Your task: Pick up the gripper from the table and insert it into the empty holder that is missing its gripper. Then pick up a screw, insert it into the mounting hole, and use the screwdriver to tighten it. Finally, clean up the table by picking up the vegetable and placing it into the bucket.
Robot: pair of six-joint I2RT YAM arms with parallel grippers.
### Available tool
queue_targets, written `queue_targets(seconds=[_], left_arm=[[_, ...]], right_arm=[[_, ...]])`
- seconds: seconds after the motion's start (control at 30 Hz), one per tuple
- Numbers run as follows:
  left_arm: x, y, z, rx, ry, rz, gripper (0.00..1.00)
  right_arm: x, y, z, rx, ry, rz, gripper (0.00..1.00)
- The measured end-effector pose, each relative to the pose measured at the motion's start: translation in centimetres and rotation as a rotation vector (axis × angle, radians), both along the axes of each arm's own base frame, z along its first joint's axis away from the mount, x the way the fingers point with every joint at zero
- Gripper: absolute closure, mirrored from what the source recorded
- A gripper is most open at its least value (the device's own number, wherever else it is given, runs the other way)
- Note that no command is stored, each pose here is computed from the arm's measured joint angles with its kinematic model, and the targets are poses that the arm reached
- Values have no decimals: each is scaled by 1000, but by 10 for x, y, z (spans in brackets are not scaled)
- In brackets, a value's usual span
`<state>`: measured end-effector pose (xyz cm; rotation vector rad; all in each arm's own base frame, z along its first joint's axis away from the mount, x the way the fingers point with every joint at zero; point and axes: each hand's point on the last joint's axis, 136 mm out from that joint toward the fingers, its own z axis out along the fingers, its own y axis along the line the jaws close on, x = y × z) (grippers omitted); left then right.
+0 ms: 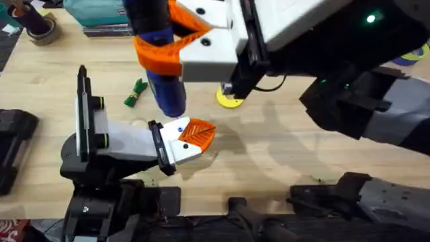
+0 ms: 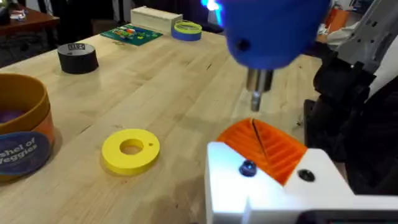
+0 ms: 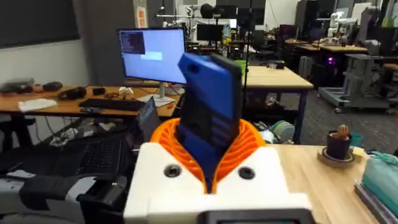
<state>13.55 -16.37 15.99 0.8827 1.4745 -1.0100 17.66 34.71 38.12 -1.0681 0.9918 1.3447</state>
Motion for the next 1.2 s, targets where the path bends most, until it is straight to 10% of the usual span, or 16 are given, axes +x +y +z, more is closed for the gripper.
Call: queue_targets(seconds=[1.2], left_arm=[[0,0,0,0,0,0,984]], right_arm=[[-11,5,-24,-35,-6,21,976]])
